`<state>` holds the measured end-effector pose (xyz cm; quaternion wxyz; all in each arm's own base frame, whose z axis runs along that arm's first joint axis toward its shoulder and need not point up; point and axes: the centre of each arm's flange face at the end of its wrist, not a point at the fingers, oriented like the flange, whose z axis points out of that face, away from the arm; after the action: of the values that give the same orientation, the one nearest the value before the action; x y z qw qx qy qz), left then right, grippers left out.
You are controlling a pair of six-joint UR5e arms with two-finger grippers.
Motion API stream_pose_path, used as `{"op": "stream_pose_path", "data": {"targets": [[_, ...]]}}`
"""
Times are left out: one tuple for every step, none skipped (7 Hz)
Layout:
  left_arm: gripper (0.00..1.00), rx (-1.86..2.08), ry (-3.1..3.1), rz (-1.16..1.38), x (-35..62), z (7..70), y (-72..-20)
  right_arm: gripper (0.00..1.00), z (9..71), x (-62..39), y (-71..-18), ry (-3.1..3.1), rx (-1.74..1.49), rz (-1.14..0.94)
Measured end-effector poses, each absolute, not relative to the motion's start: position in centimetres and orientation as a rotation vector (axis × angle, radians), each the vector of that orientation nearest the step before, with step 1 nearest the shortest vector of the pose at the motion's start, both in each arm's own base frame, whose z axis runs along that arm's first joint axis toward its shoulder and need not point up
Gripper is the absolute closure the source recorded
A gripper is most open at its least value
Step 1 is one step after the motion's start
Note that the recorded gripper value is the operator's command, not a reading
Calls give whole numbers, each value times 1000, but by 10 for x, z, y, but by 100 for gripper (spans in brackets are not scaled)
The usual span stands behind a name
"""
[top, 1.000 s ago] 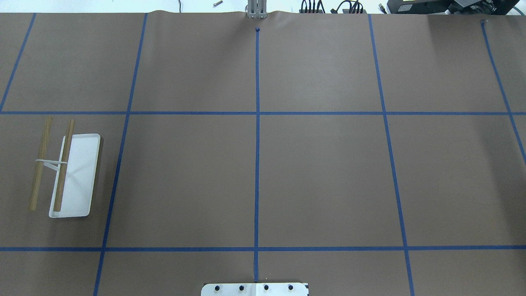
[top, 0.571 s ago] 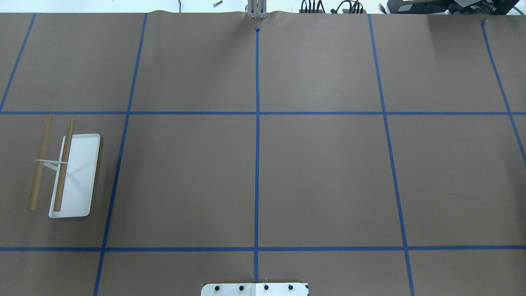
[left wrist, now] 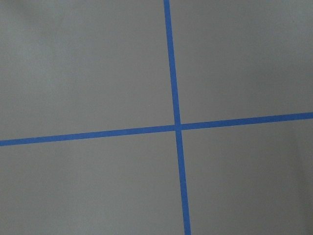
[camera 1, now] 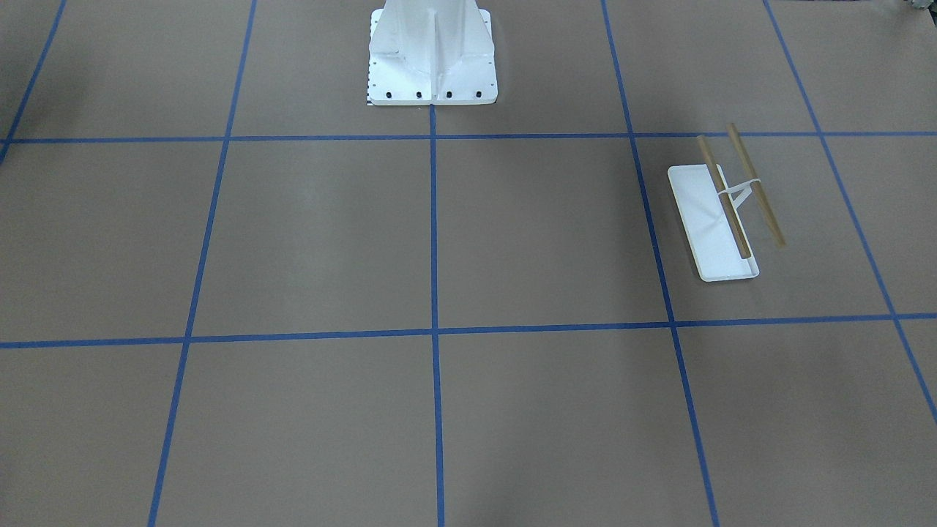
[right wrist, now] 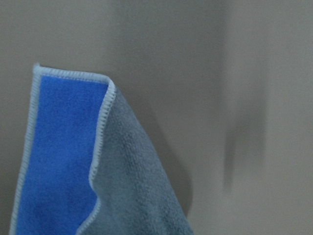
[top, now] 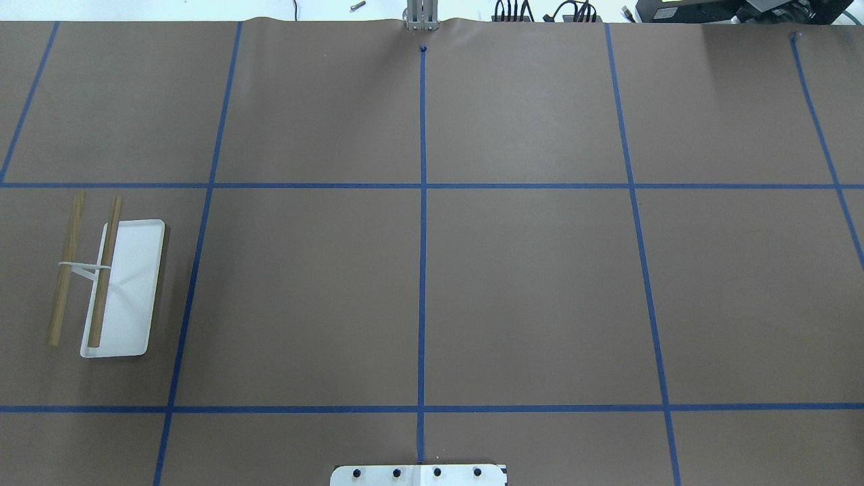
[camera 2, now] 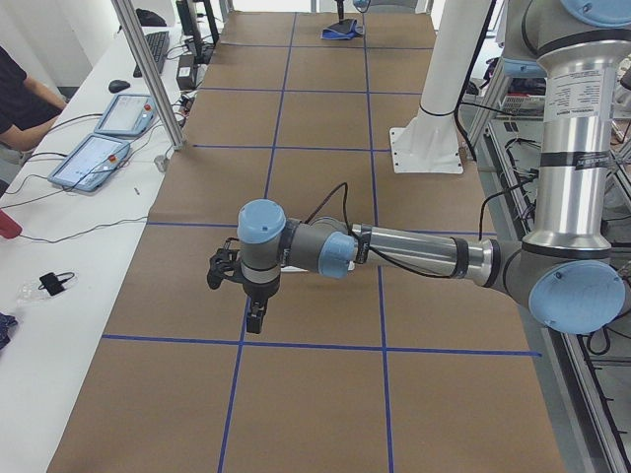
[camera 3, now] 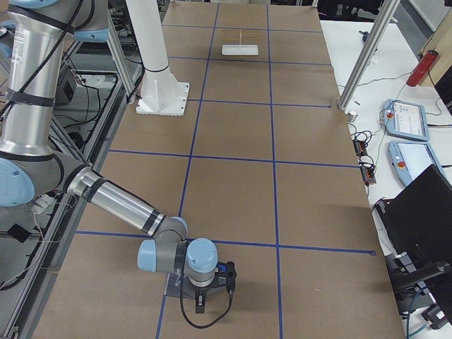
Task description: Hang towel on rack
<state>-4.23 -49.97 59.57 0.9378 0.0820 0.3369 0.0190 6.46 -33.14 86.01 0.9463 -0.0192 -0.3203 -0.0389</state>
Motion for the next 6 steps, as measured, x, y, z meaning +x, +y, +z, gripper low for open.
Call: {"op": "stream_pose_path", "data": {"targets": [[1, 173, 688, 40, -42, 595, -501, 0, 865, 63, -327, -675, -42, -77], [1, 176, 689, 42, -42, 594, -502, 2, 866, 61, -325, -699, -45, -75], [1, 177, 689, 42, -42, 594, -502, 35, 868, 60, -323, -711, -50, -73], [1, 178, 689, 42, -42, 593, -503, 89, 870, 59, -321, -723, -55, -71], [1, 180, 689, 42, -42, 592, -503, 100, 871, 59, -319, -736, -54, -73], [1, 182, 689, 43, -42, 591, -503, 100, 871, 58, -316, -745, -40, -93]]}}
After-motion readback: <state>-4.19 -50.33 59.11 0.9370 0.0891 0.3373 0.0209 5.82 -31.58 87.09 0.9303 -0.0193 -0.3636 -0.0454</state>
